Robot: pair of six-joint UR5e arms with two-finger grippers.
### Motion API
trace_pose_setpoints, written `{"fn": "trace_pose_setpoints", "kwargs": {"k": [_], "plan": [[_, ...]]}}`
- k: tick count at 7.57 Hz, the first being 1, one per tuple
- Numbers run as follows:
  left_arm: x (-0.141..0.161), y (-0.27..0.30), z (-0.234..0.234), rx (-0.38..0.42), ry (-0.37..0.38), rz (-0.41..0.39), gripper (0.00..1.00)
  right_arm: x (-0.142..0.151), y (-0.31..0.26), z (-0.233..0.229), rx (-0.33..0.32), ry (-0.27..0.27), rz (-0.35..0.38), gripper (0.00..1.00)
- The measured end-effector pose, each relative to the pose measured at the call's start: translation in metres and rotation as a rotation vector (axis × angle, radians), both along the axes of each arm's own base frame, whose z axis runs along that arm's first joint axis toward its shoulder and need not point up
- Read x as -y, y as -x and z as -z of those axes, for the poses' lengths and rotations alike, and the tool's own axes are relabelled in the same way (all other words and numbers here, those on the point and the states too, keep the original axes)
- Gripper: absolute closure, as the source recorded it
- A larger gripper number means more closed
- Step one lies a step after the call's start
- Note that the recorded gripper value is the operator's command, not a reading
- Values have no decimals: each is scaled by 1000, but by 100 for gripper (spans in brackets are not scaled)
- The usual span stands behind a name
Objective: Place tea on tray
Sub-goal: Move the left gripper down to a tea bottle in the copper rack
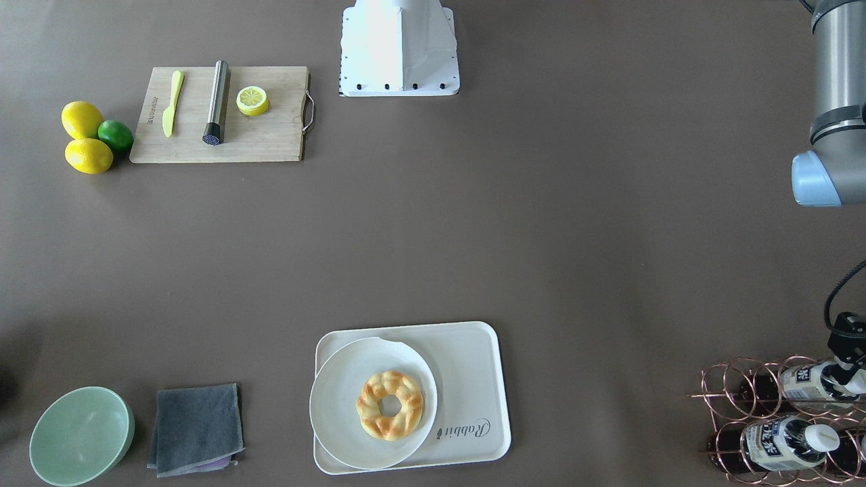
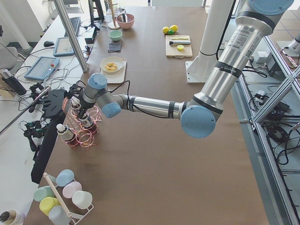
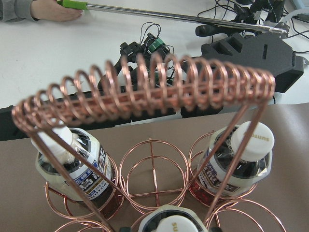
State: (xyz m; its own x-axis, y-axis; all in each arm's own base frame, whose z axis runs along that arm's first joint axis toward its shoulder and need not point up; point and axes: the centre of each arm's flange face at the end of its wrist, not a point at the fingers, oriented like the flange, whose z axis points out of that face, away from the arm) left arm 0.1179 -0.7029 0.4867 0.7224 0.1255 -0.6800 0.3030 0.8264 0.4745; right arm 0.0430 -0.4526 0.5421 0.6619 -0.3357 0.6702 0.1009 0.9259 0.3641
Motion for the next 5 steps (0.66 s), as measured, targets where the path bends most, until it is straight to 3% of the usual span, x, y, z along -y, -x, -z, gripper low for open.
{"fn": "trace_pose_setpoints", "kwargs": {"k": [5], "plan": [[2, -7, 3, 6, -3, 6, 46, 0, 0, 1, 0, -3, 0, 0]]}}
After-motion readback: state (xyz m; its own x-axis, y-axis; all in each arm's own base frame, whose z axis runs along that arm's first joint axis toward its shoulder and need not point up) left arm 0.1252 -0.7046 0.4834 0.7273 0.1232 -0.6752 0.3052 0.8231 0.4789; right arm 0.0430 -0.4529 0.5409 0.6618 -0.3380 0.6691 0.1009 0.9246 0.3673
